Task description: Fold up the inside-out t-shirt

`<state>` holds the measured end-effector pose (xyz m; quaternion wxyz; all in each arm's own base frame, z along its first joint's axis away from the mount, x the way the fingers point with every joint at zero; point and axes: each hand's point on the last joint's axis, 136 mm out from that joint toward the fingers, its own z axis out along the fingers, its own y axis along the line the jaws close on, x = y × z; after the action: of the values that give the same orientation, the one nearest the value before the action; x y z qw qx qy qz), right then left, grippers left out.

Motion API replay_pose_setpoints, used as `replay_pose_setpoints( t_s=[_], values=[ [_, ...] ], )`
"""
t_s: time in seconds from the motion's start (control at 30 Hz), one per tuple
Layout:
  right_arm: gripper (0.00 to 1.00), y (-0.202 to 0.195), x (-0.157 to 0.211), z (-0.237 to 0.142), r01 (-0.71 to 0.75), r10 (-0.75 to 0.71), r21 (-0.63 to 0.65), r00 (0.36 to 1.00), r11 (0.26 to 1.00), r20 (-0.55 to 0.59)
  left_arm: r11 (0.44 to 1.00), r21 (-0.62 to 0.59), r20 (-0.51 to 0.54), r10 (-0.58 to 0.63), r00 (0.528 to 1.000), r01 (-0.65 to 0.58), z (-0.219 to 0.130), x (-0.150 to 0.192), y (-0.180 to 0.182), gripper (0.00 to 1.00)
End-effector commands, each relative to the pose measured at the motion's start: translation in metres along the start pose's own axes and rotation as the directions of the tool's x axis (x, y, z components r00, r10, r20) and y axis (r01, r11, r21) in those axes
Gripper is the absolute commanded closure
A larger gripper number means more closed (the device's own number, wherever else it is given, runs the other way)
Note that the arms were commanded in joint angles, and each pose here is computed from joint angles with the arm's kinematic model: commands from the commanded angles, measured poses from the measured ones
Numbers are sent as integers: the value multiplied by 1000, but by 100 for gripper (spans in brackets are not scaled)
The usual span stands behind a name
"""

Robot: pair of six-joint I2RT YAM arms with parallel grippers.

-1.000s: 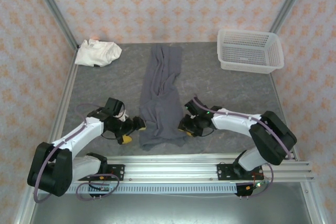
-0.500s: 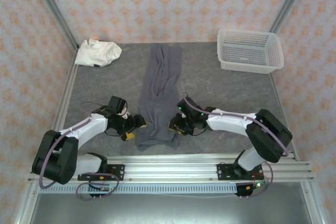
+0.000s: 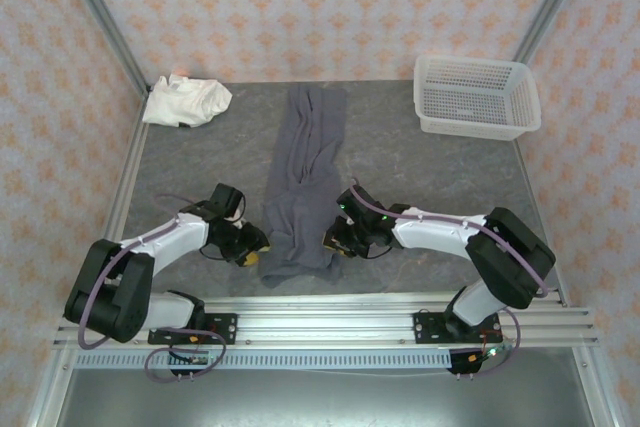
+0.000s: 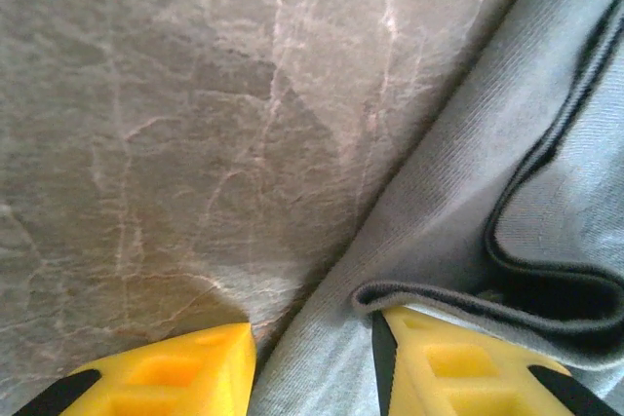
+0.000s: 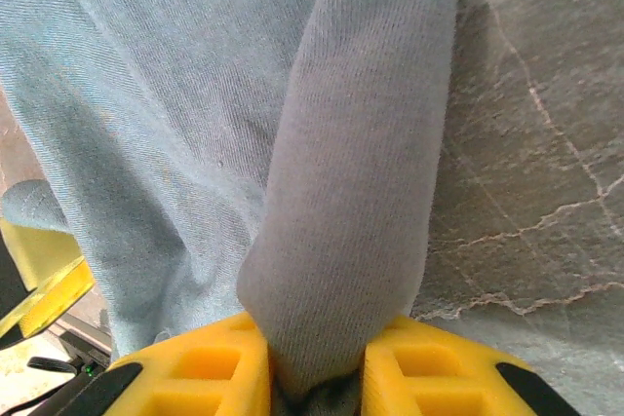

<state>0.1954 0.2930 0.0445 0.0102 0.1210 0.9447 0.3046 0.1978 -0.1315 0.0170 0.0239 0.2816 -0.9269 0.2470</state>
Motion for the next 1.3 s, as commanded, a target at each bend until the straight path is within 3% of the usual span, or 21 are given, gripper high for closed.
replay_pose_setpoints(
  t_s=[0.0, 0.17, 0.27, 0.47, 0.57, 0.77, 0.97, 1.27],
  values=[
    [75, 6, -7, -5, -8, 8, -6, 999, 1000, 36, 978, 176, 99, 92, 991, -108, -6, -18, -54, 64],
    [75, 5, -7, -4, -13, 13, -2, 999, 1000, 34, 969, 215, 107, 97, 989, -118, -11, -17, -63, 67],
    [75, 4, -7, -4, -13, 13, 0, 999, 1000, 35, 979, 173, 114, 93, 989, -112, -9, -16, -52, 67],
    [76, 3, -8, -3, -22, 22, 4, 999, 1000, 39, 984, 153, 81, 82, 993, -93, 8, -14, -42, 62],
    [76, -2, -8, -4, -31, 30, 22, 999, 999, 44, 984, 138, 82, 104, 991, -114, 6, -13, -42, 69],
    [81, -7, -11, -7, -45, 42, 40, 996, 998, 76, 989, 47, 57, 138, 989, -140, 2, -4, -23, 94],
    [84, -10, -13, -12, -44, 39, 49, 994, 998, 100, 989, -17, 43, 146, 988, -146, -3, 4, -5, 100],
    [94, -20, 6, -26, -6, 1, 62, 997, 998, 74, 988, 2, 36, 155, 987, -155, -23, 25, 4, 100]
  ],
)
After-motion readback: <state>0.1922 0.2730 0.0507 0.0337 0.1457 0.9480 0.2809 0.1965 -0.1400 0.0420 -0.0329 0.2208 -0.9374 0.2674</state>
